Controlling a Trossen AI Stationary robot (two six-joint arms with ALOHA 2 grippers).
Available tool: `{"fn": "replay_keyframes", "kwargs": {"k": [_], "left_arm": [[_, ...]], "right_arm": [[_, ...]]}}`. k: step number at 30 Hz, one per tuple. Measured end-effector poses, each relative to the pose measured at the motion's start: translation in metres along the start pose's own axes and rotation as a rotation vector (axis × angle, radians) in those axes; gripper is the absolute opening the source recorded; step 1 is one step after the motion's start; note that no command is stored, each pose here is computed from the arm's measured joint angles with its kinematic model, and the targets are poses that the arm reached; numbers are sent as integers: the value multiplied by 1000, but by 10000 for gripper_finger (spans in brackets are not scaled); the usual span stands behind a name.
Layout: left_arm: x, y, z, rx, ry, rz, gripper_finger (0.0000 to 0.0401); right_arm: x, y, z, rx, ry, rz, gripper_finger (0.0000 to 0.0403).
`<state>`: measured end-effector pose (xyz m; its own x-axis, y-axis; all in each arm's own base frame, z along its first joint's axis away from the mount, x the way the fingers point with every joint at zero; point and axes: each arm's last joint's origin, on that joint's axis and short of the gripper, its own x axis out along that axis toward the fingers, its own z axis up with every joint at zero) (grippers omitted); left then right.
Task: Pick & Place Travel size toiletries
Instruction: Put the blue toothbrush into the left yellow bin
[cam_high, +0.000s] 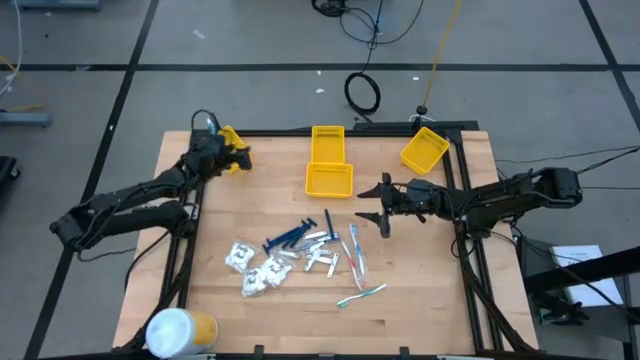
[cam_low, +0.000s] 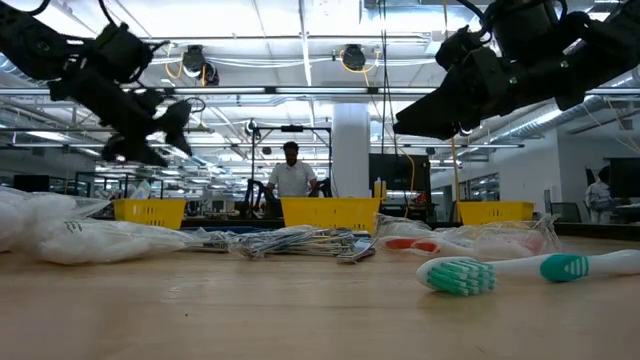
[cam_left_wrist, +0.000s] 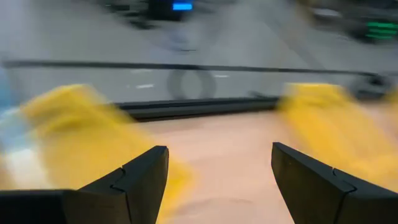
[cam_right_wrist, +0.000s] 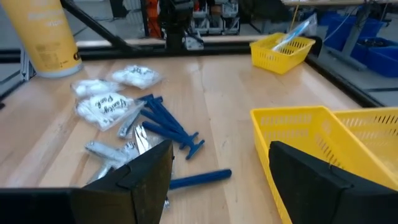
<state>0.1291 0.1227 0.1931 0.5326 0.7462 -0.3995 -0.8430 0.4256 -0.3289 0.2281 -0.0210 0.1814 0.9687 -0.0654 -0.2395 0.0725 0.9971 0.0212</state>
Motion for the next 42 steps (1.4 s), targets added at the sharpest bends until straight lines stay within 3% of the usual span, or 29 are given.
{"fn": "replay_keyframes", "kwargs": {"k": [4,11,16,24,34,39,42], "left_arm": [[-6,-25,-3,44,-10,-200,280],[-22,-59,-19,173,4,-392,280],[-36,-76,-29,323,-51,-423,280],[-51,-106,-40,551,-211,-524,280],[-38,-156,-62,708,-129,-556,280],[-27,-174,-69,770,-109,-550,280],[-20,-182,-69,794,-109,-536,280]], "right_arm": [[0,4,-7,15,77,16,251],[3,29,-9,8,279,-17,251],[20,50,4,18,418,-126,251],[55,78,-20,164,584,-135,251],[65,91,-47,289,779,-272,251],[63,84,-53,232,807,-377,251],[65,74,-50,165,795,-382,251]]}}
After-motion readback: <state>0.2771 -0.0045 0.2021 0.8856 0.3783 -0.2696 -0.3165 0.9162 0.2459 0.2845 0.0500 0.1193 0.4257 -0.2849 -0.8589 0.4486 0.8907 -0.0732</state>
